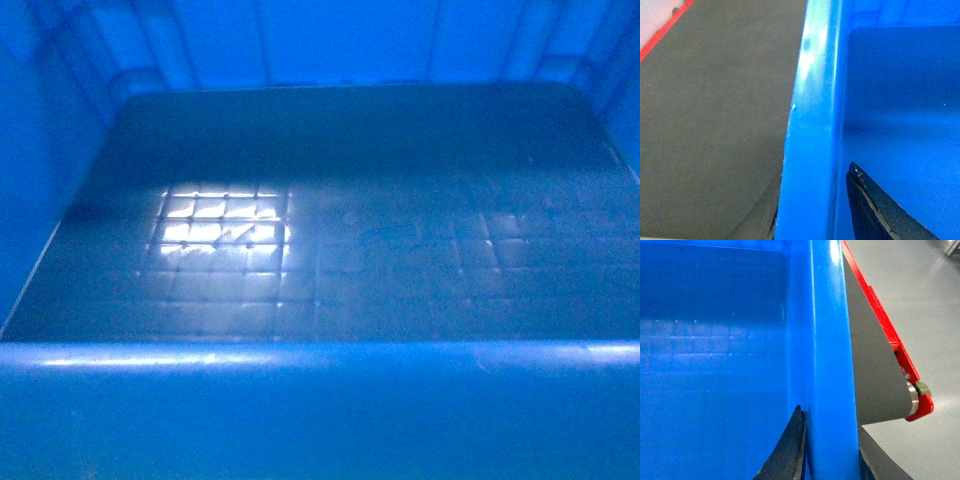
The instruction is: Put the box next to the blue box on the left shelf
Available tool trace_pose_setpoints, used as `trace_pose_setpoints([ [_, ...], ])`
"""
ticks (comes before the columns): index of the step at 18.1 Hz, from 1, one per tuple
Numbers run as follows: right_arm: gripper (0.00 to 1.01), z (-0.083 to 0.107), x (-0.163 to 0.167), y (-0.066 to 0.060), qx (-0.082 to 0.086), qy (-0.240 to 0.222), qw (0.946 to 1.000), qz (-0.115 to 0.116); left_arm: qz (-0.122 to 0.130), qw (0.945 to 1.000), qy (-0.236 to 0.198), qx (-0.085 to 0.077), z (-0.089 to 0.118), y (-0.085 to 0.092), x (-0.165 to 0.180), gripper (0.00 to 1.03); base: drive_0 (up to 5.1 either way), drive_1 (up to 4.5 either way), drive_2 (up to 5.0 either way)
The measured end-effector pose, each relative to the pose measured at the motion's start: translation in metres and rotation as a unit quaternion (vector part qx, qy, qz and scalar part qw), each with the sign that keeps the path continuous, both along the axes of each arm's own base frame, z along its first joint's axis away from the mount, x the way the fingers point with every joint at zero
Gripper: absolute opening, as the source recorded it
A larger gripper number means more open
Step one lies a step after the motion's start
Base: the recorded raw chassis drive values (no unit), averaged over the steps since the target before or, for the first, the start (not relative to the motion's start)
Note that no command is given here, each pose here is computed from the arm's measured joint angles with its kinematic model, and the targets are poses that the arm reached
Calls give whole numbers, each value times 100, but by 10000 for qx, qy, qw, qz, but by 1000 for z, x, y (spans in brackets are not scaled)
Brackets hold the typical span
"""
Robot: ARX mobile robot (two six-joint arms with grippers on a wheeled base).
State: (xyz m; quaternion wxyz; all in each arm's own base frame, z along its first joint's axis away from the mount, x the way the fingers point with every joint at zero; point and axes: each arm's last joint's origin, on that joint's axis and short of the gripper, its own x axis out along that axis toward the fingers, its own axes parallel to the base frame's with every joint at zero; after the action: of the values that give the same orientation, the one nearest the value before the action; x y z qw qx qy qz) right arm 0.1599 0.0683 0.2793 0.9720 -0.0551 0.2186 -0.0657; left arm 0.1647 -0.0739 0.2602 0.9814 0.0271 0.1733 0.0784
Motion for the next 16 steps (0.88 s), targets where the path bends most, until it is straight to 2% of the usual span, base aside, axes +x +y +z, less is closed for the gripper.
trace_pose_setpoints([
  [16, 12, 0, 0, 0, -5, -6, 10000, -9, 1, 10000, -2, 2, 0, 0, 0, 30, -153, -153, -153],
])
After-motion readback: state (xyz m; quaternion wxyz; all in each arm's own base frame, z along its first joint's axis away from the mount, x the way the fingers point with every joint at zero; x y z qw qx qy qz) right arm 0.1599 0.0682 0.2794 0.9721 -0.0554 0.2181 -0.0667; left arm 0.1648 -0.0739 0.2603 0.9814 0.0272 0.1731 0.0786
